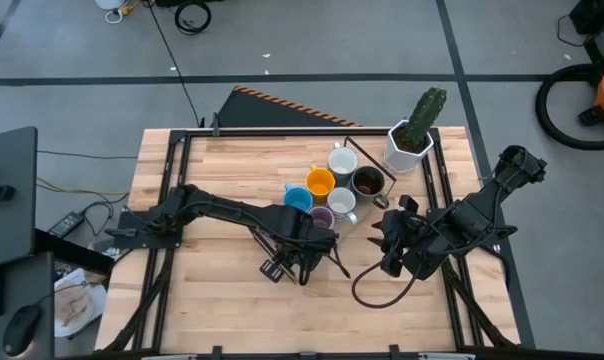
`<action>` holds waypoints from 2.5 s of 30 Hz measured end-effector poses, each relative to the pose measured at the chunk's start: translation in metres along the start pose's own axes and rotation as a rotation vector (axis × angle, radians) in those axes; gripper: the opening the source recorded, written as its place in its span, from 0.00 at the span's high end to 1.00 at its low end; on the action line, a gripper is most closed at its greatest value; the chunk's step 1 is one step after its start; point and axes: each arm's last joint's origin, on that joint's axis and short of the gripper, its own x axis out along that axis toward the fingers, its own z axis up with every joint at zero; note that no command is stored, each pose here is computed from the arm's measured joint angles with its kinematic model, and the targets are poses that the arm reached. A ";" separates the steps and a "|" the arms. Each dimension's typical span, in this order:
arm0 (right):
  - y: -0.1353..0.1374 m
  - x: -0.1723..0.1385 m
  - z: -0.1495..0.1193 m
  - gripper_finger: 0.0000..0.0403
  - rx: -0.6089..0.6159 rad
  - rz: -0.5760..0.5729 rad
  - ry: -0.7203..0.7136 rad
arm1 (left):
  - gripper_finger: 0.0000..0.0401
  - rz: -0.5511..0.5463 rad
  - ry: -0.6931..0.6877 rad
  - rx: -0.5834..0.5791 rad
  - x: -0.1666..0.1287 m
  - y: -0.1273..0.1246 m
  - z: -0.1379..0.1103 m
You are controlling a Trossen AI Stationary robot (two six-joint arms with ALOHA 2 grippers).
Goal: Place coffee mugs
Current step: Put the green mug on the shelf
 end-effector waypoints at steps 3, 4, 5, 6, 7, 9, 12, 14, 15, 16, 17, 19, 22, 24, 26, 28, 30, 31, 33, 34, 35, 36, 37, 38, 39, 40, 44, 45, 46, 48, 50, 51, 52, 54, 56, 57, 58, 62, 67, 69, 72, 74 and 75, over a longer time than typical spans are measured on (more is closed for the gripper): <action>0.000 0.000 0.000 0.59 -0.001 0.004 -0.003 | 0.90 0.011 0.008 -0.003 0.000 -0.001 0.000; 0.000 0.000 0.000 0.59 -0.001 0.004 -0.003 | 0.90 0.011 0.007 -0.004 0.000 -0.002 0.001; 0.001 0.000 0.000 0.59 -0.001 0.004 -0.003 | 0.90 0.011 0.006 -0.009 0.000 -0.002 0.001; 0.001 0.000 0.000 0.59 -0.001 0.005 -0.003 | 0.90 0.012 0.007 -0.014 0.000 -0.003 0.001; 0.001 0.000 0.000 0.59 0.000 0.005 -0.004 | 0.90 0.013 0.007 -0.015 0.000 -0.003 0.001; 0.001 0.000 0.000 0.59 0.000 0.006 -0.004 | 0.89 0.014 0.007 -0.013 0.000 -0.005 0.002; 0.001 0.000 0.001 0.59 0.002 0.008 -0.005 | 0.85 0.015 0.006 -0.013 0.000 -0.005 0.002; 0.001 0.000 0.001 0.59 0.002 0.011 -0.001 | 0.82 0.015 0.004 -0.032 0.000 -0.005 0.003; 0.001 0.000 0.000 0.59 0.002 0.013 0.001 | 0.80 0.016 0.003 -0.039 0.000 -0.005 0.003; 0.001 0.000 0.000 0.59 0.002 0.014 0.002 | 0.78 0.016 0.002 -0.042 0.000 -0.005 0.003; 0.001 0.000 0.000 0.59 0.002 0.014 0.002 | 0.75 0.016 0.001 -0.042 0.000 -0.005 0.003; 0.001 0.000 0.000 0.59 -0.004 0.015 0.002 | 0.72 0.021 -0.009 -0.042 -0.001 -0.005 0.004; 0.003 -0.002 -0.004 0.60 -0.021 0.015 -0.017 | 0.68 0.021 -0.021 -0.041 -0.002 -0.006 0.004; 0.002 -0.001 -0.011 0.61 -0.026 0.008 -0.029 | 0.67 0.020 -0.026 -0.033 -0.003 -0.009 0.006; -0.001 0.000 -0.016 0.62 -0.009 0.015 -0.039 | 0.67 0.019 -0.026 -0.025 -0.003 -0.012 0.007; -0.005 0.001 -0.021 0.63 0.012 0.032 -0.052 | 0.67 0.015 -0.026 -0.019 -0.003 -0.014 0.008; -0.007 0.002 -0.025 0.65 0.031 0.055 -0.067 | 0.67 0.009 -0.027 -0.019 -0.003 -0.015 0.008; -0.008 0.003 -0.027 0.65 0.039 0.068 -0.076 | 0.67 0.007 -0.027 -0.021 -0.003 -0.015 0.008; -0.012 0.003 -0.030 0.66 0.055 0.087 -0.087 | 0.67 0.006 -0.026 -0.034 -0.003 -0.014 0.007; -0.014 0.003 -0.031 0.66 0.062 0.094 -0.092 | 0.67 0.006 -0.026 -0.036 -0.003 -0.014 0.007; -0.016 0.003 -0.032 0.67 0.069 0.100 -0.097 | 0.67 0.006 -0.026 -0.038 -0.003 -0.014 0.007; -0.017 0.003 -0.033 0.67 0.075 0.106 -0.101 | 0.67 0.006 -0.026 -0.035 -0.003 -0.014 0.007; -0.018 0.003 -0.034 0.67 0.079 0.110 -0.104 | 0.67 0.006 -0.026 -0.029 -0.003 -0.014 0.008; -0.019 0.003 -0.035 0.67 0.081 0.114 -0.107 | 0.67 0.006 -0.027 -0.018 -0.003 -0.014 0.008; -0.019 0.002 -0.035 0.67 0.081 0.120 -0.112 | 0.67 0.007 -0.026 -0.011 -0.002 -0.014 0.007; -0.020 0.002 -0.034 0.67 0.081 0.124 -0.116 | 0.67 0.007 -0.026 -0.002 -0.003 -0.015 0.007; -0.021 0.000 -0.033 0.67 0.077 0.132 -0.123 | 0.67 0.014 -0.040 0.019 -0.012 -0.016 0.004; -0.021 0.000 -0.033 0.67 0.077 0.136 -0.126 | 0.67 0.018 -0.042 0.020 -0.014 -0.017 0.003; -0.021 -0.001 -0.033 0.67 0.076 0.138 -0.129 | 0.67 0.024 -0.043 0.024 -0.017 -0.017 0.002; -0.021 -0.001 -0.032 0.67 0.070 0.144 -0.134 | 0.67 0.035 -0.028 0.040 -0.018 -0.017 0.001; -0.020 -0.001 -0.031 0.67 0.070 0.152 -0.142 | 0.67 0.042 -0.026 0.065 -0.018 -0.017 0.001; -0.020 -0.001 -0.031 0.67 0.068 0.154 -0.144 | 0.67 0.046 -0.022 0.072 -0.018 -0.017 0.001; -0.019 -0.001 -0.031 0.67 0.067 0.155 -0.145 | 0.67 0.048 -0.020 0.081 -0.018 -0.017 0.001; -0.019 -0.001 -0.031 0.67 0.063 0.155 -0.145 | 0.67 0.051 -0.020 0.089 -0.018 -0.017 0.001; -0.019 -0.001 -0.031 0.67 0.063 0.155 -0.145 | 0.67 0.054 -0.025 0.080 -0.021 -0.017 0.001; -0.019 -0.001 -0.031 0.67 0.062 0.155 -0.145 | 0.67 0.061 -0.040 0.067 -0.025 -0.016 0.002; -0.019 -0.001 -0.031 0.67 0.062 0.155 -0.145 | 0.67 0.069 -0.058 0.061 -0.030 -0.016 0.003; -0.019 -0.001 -0.031 0.67 0.059 0.158 -0.142 | 0.67 0.113 -0.121 0.032 -0.049 -0.013 0.006; -0.019 -0.001 -0.031 0.67 0.059 0.159 -0.139 | 0.67 0.172 -0.232 -0.074 -0.055 -0.012 0.018; -0.020 -0.001 -0.030 0.67 0.057 0.158 -0.139 | 0.67 0.176 -0.269 -0.114 -0.050 -0.012 0.026; -0.020 -0.001 -0.031 0.67 0.056 0.158 -0.139 | 0.67 0.172 -0.296 -0.133 -0.043 -0.016 0.034; -0.020 -0.001 -0.031 0.67 0.061 0.157 -0.138 | 0.67 0.181 -0.338 -0.125 -0.041 -0.018 0.042; -0.019 0.001 -0.032 0.67 0.066 0.153 -0.137 | 0.67 0.181 -0.339 -0.118 -0.039 -0.021 0.043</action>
